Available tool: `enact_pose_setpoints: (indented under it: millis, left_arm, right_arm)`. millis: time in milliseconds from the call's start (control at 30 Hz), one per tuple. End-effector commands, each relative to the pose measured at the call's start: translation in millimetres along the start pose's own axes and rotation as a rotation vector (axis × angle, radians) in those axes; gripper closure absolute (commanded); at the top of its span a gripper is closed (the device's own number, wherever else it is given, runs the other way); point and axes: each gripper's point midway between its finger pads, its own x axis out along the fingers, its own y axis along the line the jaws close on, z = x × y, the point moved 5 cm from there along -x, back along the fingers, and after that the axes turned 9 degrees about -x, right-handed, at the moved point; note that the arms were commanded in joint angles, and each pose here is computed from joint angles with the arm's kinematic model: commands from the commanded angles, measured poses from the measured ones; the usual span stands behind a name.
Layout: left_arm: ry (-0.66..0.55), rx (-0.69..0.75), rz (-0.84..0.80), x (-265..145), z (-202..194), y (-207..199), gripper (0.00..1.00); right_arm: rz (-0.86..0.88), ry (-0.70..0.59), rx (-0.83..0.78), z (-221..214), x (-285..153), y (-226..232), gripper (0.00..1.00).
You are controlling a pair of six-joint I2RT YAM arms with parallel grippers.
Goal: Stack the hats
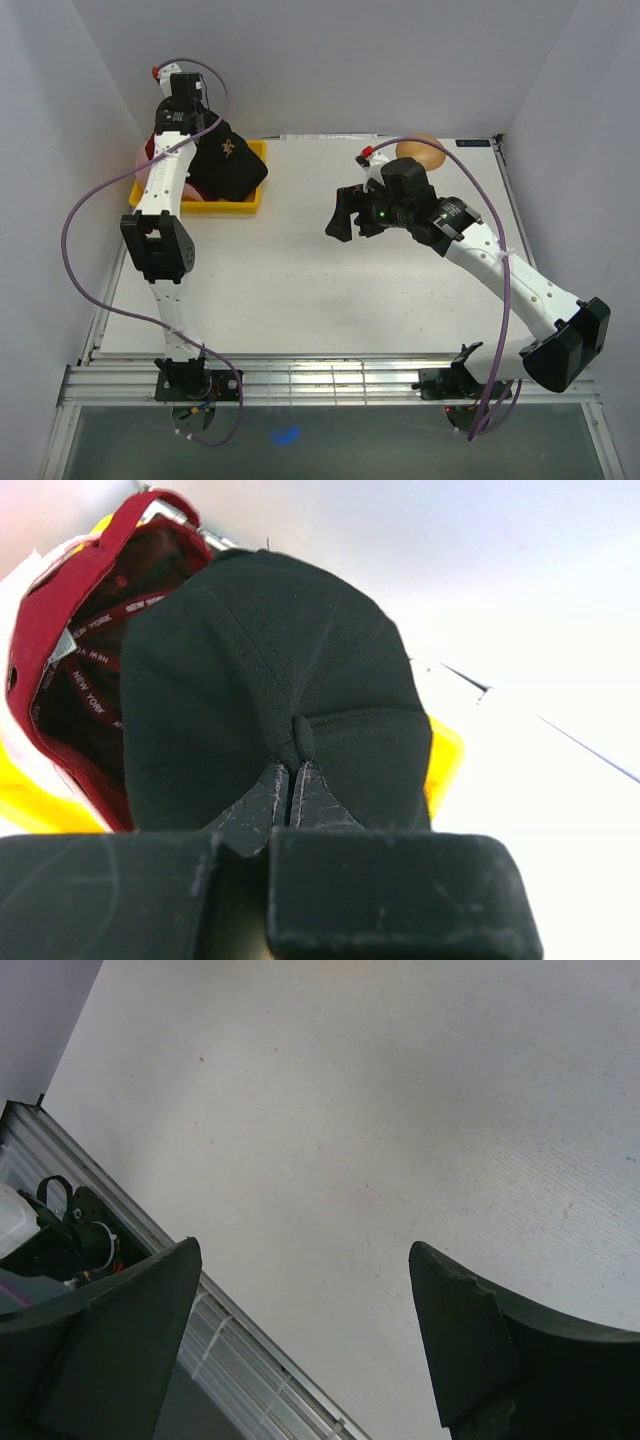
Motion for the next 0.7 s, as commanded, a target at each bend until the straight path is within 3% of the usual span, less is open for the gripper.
enact_pose_setpoints:
  millis: [0,400,667]
  left_arm:
    - [-0.154,-0.06,-0.148,-70,75,-17,1.0]
    - [-0.21,-0.055,-0.305,-128,107,-27,1.0]
    - [-0.176,-0.07,-0.489,-175,108,-51,1.0]
  right_arm:
    - [-0.006,-0.077,-0.033,19,-8,1,0.11]
    - [-0.05,-0.131,-0.041,36,-21,-1,0.11]
    - [-0.224,-0.237,-0.036,48,-57,-20,0.1]
